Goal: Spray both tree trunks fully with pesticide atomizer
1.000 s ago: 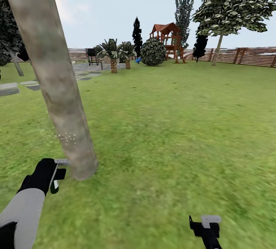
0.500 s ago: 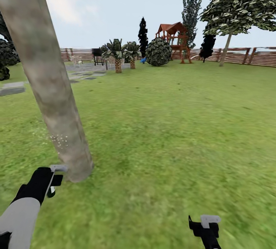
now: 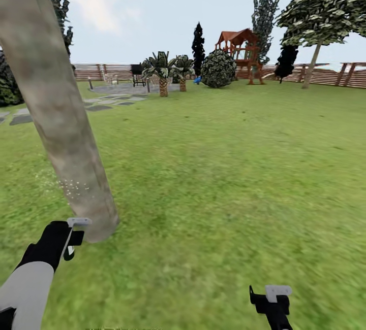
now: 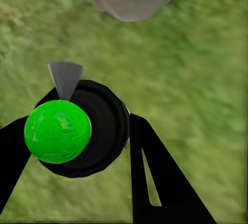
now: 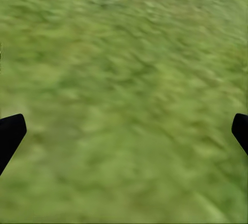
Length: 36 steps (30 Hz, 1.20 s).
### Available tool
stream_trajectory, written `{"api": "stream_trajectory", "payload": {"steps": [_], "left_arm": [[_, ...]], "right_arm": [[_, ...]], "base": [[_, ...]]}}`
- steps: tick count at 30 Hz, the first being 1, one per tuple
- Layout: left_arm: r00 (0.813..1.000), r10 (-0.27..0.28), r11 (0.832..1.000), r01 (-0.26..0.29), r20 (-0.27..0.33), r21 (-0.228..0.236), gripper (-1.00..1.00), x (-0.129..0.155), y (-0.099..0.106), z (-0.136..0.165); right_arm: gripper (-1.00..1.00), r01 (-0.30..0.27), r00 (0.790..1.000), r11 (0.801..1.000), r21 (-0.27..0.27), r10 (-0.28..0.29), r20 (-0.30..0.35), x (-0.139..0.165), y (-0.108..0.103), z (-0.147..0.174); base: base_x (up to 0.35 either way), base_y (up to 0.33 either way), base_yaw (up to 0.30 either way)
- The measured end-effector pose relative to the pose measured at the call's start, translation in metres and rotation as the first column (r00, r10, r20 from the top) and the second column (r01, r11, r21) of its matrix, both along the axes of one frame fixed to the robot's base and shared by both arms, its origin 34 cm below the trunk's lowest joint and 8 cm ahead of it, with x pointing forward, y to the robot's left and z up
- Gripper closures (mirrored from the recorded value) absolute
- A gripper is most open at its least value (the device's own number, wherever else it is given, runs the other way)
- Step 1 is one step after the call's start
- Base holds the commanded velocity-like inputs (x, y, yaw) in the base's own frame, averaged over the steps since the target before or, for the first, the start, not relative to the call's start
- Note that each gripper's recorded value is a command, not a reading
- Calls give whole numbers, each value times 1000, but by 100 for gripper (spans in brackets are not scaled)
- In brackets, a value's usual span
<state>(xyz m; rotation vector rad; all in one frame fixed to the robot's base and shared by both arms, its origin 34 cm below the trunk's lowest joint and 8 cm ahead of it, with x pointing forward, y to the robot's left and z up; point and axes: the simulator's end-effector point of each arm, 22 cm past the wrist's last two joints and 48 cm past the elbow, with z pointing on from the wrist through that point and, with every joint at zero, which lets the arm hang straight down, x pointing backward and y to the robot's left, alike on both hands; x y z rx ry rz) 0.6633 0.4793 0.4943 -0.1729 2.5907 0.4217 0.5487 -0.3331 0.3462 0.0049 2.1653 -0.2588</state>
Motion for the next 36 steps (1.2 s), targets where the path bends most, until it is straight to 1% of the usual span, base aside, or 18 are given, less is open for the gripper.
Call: {"api": "stream_trajectory", "payload": {"steps": [12, 20, 25, 31, 36], "left_arm": [[1000, -2, 1000, 2, 1, -6, 100, 1, -3, 0], [1000, 0, 1000, 0, 2, -5, 100, 1, -3, 0], [1000, 8, 1000, -8, 14, -30, 100, 2, -6, 0], [1000, 10, 999, -10, 17, -35, 100, 3, -6, 0], [1000, 11, 999, -10, 17, -35, 100, 3, -6, 0]], "right_arm": [[-100, 0, 1000, 1000, 0, 0, 1, 0, 0, 0], [-100, 4, 1000, 1000, -4, -4, 1, 0, -4, 1], [-100, 4, 1000, 1000, -4, -4, 1, 0, -4, 1], [-100, 4, 1000, 1000, -2, -4, 1, 0, -3, 1], [-100, 3, 1000, 1000, -2, -3, 1, 0, -2, 0]], "base": [[27, -278, 271], [157, -264, 28], [164, -261, 0], [164, -262, 10], [164, -262, 238]]}}
